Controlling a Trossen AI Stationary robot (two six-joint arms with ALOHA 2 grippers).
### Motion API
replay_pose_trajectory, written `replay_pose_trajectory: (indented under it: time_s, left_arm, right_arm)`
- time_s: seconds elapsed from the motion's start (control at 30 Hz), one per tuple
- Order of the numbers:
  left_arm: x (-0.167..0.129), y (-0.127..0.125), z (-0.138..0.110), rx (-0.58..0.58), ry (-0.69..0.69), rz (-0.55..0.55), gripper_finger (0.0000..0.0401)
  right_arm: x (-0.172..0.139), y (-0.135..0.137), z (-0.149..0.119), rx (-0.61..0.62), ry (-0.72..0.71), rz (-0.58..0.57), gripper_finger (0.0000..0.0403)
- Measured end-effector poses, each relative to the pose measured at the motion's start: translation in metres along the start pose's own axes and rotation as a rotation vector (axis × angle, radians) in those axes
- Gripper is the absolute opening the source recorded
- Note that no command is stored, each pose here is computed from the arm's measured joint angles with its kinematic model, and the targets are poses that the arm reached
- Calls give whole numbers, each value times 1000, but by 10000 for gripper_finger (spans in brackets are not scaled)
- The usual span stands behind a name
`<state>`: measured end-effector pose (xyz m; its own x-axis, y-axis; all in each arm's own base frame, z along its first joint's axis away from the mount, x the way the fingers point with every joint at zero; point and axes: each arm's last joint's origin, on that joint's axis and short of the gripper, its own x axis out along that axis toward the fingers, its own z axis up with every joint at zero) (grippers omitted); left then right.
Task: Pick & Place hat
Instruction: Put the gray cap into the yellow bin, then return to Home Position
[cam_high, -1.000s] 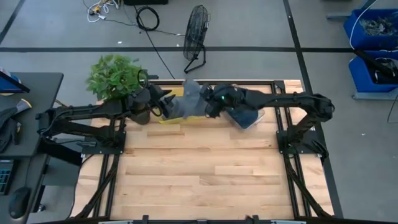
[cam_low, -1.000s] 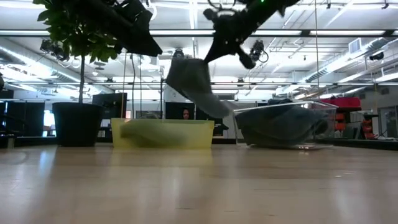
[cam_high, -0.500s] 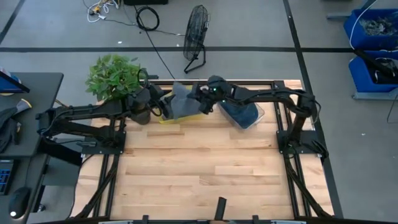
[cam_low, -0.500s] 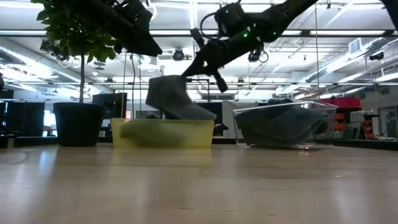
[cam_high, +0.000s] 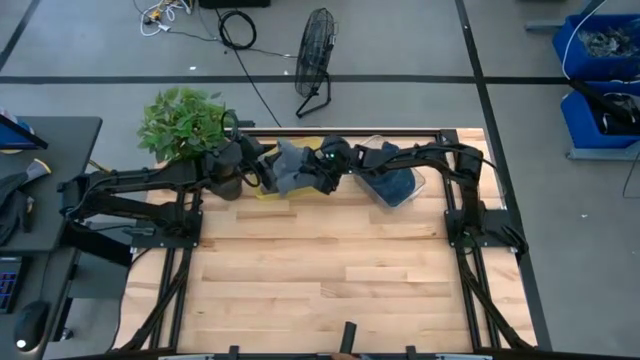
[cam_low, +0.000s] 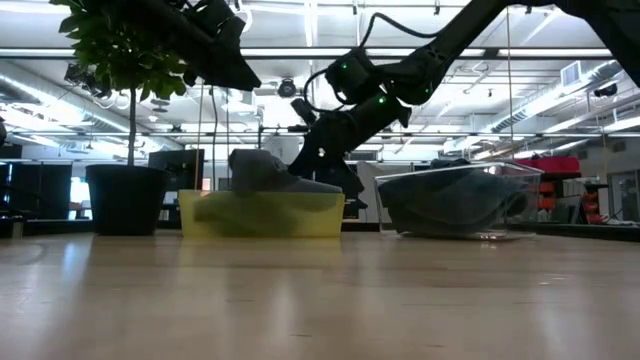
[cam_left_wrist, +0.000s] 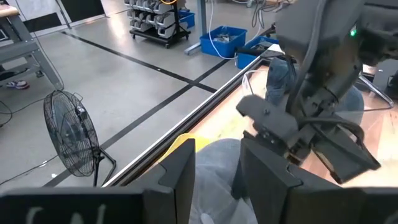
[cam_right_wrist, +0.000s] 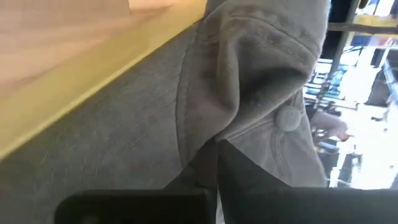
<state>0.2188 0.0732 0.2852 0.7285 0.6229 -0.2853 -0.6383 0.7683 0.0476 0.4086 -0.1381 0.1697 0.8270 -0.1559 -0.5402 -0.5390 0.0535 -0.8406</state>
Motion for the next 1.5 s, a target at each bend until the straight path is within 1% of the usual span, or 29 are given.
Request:
replay_pose_trajectory:
  time_s: [0.2,0.33,0.4,0.47,0.57,0.67,0.73,0.9,1.0,1.13,1.2,1.33,1.5]
  left_arm:
    - [0,0,0,-5,0,0,131]
    - [0,0,0,-11,0,0,131]
    - [0,0,0,-10,0,0,131]
    - [0,0,0,-11,1,0,131]
    - [0,0,0,-10,1,0,131]
    - [0,0,0,-10,1,0,131]
    - [0,0,0,-10,2,0,131]
    - [0,0,-1,-7,9,0,131]
    - [0,0,-1,-5,12,1,131]
    - [0,0,-2,-3,15,1,131]
    - [0,0,-2,-3,15,1,131]
    - [0,0,-2,-3,15,1,131]
    - [0,0,-2,-2,15,1,131]
  right_arm:
    - [3,8,4,136,-61,52,6]
    - [3,8,4,213,-58,58,7]
    - [3,8,4,205,-57,60,7]
    - [2,6,5,152,-58,49,7]
    - [2,-1,9,75,-61,-16,7]
    - [1,-8,15,71,-70,-73,7]
    - [1,-10,19,66,-62,-82,7]
    - [-4,-17,26,55,106,-90,7]
    - [-10,-23,28,120,167,-116,9]
    - [-20,-32,29,270,143,-157,23]
    - [-24,-35,29,321,119,-165,33]
    - [-28,-37,30,362,109,-155,60]
    - [-27,-30,32,390,121,-77,100]
